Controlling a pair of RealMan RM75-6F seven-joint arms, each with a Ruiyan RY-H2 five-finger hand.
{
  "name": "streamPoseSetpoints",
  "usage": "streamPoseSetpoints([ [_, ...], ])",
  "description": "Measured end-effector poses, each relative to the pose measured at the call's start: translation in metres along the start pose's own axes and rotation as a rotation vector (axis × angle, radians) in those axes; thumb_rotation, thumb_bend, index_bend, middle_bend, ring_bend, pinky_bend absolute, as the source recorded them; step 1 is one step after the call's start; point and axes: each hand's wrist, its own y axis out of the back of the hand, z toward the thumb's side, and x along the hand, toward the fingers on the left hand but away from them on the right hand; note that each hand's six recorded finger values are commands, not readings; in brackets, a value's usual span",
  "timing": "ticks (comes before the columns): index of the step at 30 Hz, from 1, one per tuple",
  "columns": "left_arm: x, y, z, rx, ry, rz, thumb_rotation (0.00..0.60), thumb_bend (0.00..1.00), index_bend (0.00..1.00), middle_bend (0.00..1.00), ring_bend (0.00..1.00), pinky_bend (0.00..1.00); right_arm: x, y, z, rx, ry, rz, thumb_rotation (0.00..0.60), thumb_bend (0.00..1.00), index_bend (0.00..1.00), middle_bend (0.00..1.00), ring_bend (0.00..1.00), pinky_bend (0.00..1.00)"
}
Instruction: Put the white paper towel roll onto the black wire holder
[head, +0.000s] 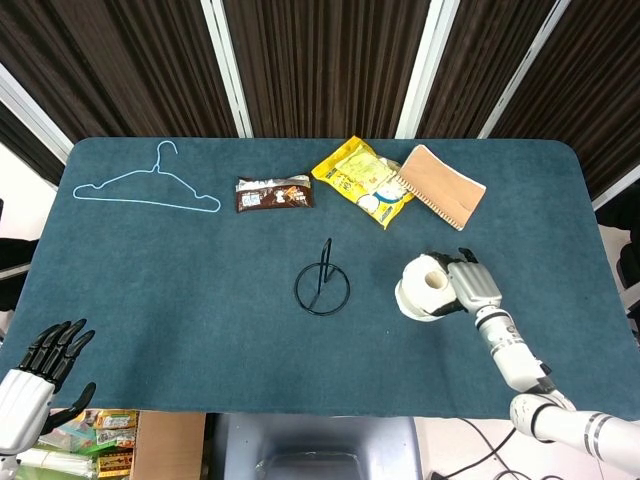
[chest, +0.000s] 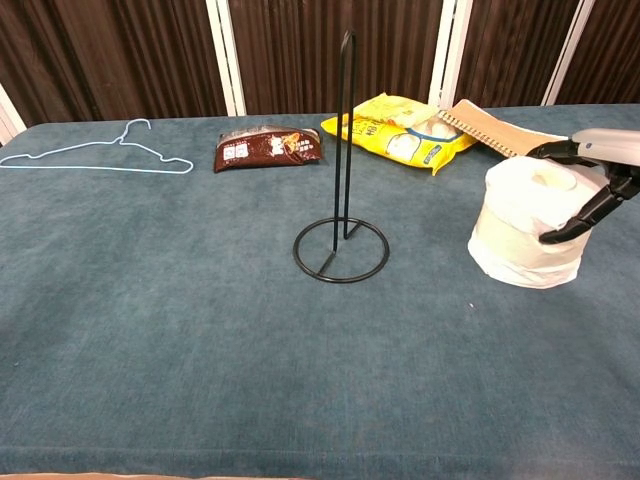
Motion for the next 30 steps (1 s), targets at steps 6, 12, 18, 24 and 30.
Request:
streamPoseSetpoints([
  [6, 0.000, -0.001, 0.001, 0.002, -0.003, -0.003, 0.600, 0.41, 0.00, 0.00, 0.00, 0.11, 0.010, 0.014, 0.003, -0.047, 0.032, -0.072, 0.600, 0.30, 0.84, 0.71, 0.71, 0.44],
  [12, 0.001, -0.002, 0.001, 0.002, 0.001, -0.008, 0.600, 0.40, 0.00, 0.00, 0.00, 0.11, 0.033, 0.048, 0.014, -0.147, 0.106, -0.148, 0.600, 0.30, 0.84, 0.71, 0.71, 0.44],
  [18, 0.002, -0.005, 0.002, 0.007, 0.001, -0.015, 0.600, 0.40, 0.00, 0.00, 0.00, 0.11, 0.058, 0.098, 0.038, -0.286, 0.201, -0.210, 0.600, 0.30, 0.84, 0.71, 0.71, 0.43],
  [24, 0.004, -0.008, 0.003, 0.011, 0.005, -0.026, 0.600, 0.40, 0.00, 0.00, 0.00, 0.11, 0.082, 0.143, 0.078, -0.355, 0.307, -0.259, 0.600, 0.30, 0.84, 0.71, 0.71, 0.42],
  [30, 0.006, -0.011, 0.001, 0.012, 0.013, -0.041, 0.600, 0.40, 0.00, 0.00, 0.00, 0.11, 0.090, 0.173, 0.115, -0.371, 0.354, -0.302, 0.600, 0.30, 0.84, 0.71, 0.71, 0.42],
])
